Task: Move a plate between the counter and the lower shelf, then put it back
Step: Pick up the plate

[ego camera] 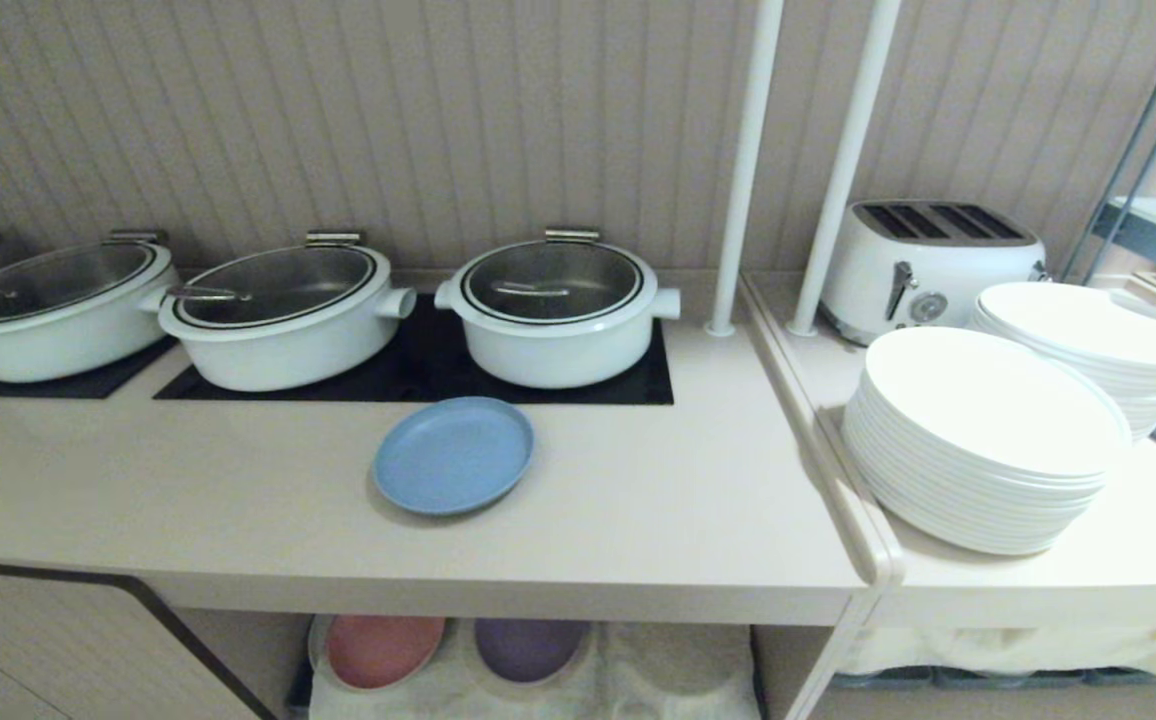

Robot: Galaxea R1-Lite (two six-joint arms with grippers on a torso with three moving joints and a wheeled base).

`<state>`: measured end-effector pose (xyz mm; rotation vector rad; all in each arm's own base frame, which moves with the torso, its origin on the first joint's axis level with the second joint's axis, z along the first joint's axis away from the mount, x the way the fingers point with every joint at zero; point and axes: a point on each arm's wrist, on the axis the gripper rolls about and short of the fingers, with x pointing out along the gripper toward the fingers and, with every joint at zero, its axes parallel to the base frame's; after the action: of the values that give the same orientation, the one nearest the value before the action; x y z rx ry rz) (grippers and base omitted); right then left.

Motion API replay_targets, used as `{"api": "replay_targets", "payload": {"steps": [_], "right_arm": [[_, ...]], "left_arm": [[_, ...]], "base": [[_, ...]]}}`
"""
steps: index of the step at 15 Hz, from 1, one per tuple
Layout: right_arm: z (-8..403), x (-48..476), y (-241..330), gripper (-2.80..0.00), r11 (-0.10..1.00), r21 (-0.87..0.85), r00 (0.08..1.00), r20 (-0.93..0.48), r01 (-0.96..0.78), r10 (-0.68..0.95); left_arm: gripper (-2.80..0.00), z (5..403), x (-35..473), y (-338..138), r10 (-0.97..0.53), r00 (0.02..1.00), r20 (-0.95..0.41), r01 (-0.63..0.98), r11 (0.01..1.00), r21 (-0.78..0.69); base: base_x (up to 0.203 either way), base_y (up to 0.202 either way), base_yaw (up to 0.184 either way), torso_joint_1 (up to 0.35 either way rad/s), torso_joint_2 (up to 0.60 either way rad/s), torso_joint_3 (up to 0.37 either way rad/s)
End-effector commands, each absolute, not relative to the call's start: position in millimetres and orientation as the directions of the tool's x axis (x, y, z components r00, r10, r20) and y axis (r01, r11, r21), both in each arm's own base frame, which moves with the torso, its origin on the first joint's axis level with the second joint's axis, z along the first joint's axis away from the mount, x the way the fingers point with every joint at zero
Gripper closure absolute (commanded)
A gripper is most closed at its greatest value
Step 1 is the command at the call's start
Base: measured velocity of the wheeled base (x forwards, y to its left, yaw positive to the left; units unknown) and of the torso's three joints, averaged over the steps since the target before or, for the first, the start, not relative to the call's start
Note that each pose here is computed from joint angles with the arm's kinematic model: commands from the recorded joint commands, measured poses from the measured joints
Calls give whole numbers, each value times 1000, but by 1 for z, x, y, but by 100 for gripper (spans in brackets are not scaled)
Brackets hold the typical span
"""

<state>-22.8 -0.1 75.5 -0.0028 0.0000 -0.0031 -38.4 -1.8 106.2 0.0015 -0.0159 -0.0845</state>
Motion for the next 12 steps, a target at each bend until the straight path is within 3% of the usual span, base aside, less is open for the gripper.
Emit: {"api": "replay_targets", "payload": {"steps": [1, 6, 12], "right_arm": [[75, -23, 0, 0, 1000, -3, 1000, 0, 3, -3], [75, -23, 0, 0, 1000, -3, 1000, 0, 3, -3], [75, -23, 0, 0, 1000, -3, 1000, -1, 3, -3]], "left_arm": [[0, 110, -44, -2, -86, 995, -46, 85, 996, -4], [0, 131, -31, -2, -90, 979, -181, 89, 996, -18], [0, 172, 23, -2, -84, 902, -424, 66, 996, -57]], "base": [[0, 0, 0, 0, 0, 0], [0, 0, 0, 0, 0, 0], [0, 0, 0, 0, 0, 0]]}}
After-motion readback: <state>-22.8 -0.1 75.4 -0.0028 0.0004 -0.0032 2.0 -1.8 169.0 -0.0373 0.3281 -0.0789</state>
